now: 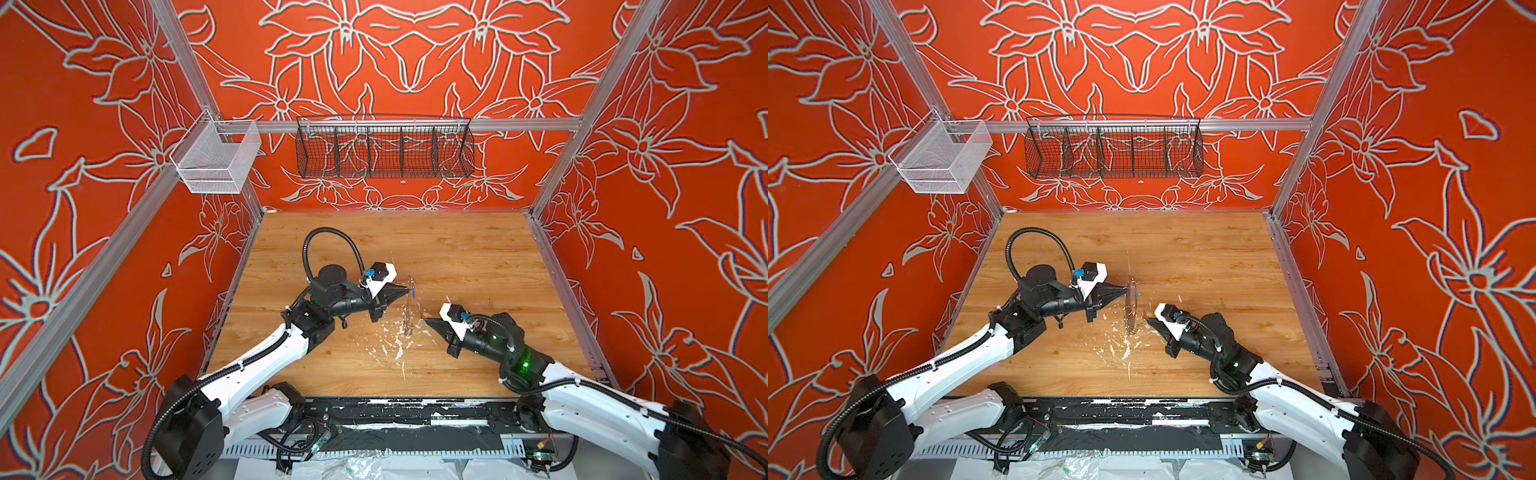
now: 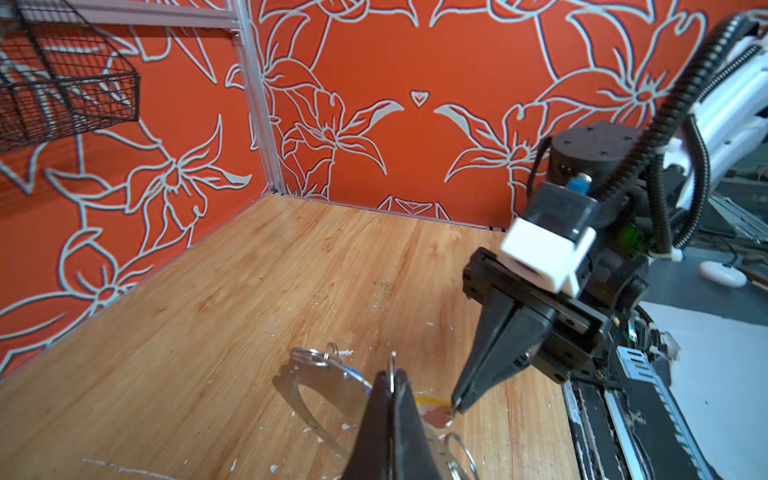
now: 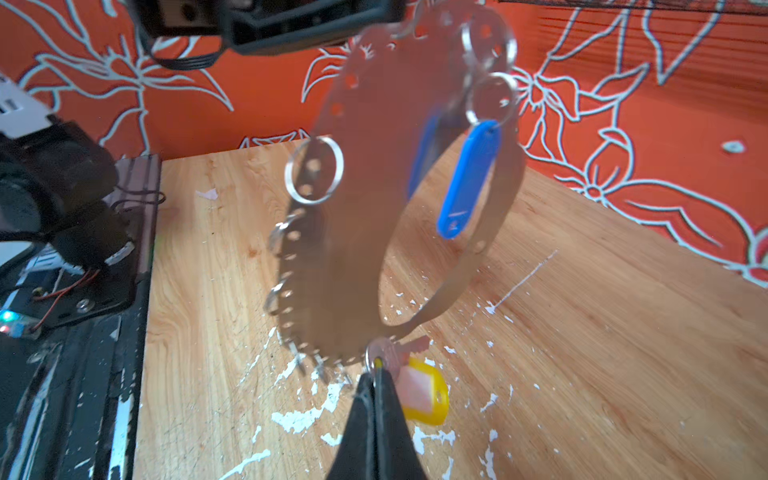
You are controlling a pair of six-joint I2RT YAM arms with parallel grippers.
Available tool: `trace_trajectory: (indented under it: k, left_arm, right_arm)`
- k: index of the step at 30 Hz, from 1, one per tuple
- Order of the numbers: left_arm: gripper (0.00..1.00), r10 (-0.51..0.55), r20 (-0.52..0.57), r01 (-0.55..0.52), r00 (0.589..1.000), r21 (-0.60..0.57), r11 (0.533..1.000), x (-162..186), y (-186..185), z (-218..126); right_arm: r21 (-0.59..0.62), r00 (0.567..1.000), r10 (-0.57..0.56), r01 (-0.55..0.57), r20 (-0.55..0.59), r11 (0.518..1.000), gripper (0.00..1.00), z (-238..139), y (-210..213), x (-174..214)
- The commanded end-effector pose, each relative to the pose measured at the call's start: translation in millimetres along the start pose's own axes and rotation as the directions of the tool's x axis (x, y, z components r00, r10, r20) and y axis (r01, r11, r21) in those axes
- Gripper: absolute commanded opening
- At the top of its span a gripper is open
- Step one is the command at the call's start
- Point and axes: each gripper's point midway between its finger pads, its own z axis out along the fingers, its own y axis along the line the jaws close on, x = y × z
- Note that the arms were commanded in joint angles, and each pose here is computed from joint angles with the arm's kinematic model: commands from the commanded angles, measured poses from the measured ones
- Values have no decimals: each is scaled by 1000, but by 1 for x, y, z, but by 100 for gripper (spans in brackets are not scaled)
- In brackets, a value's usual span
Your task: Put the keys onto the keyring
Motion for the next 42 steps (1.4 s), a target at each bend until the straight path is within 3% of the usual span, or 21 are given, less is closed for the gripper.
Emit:
trace_trajectory:
  k: [1,6,12,23,42]
  left_arm:
    - [0,109,44,-111,993,51,993,-16,-11,1]
    - [0,133,43,-136,990,66,989,-15,-18,1]
    - [0,152,26,-154,988,71,986,-11,-19,5]
    - [0,195,10,-195,981,80,977,-8,-28,9]
    - [0,222,-6,-220,975,78,972,-3,-27,18]
  right_arm:
    - [158,995,89,-94,36,983,0,-8,-27,-8]
    - [203,976,199,-213,87,956,0,-19,-35,-20]
    - [34,981,175,-178,86,983,0,-20,-5,-29]
    - [9,974,223,-223,28,975,0,-8,-1,-34]
    - [-46,983,180,-179,32,983,0,-7,18,-50]
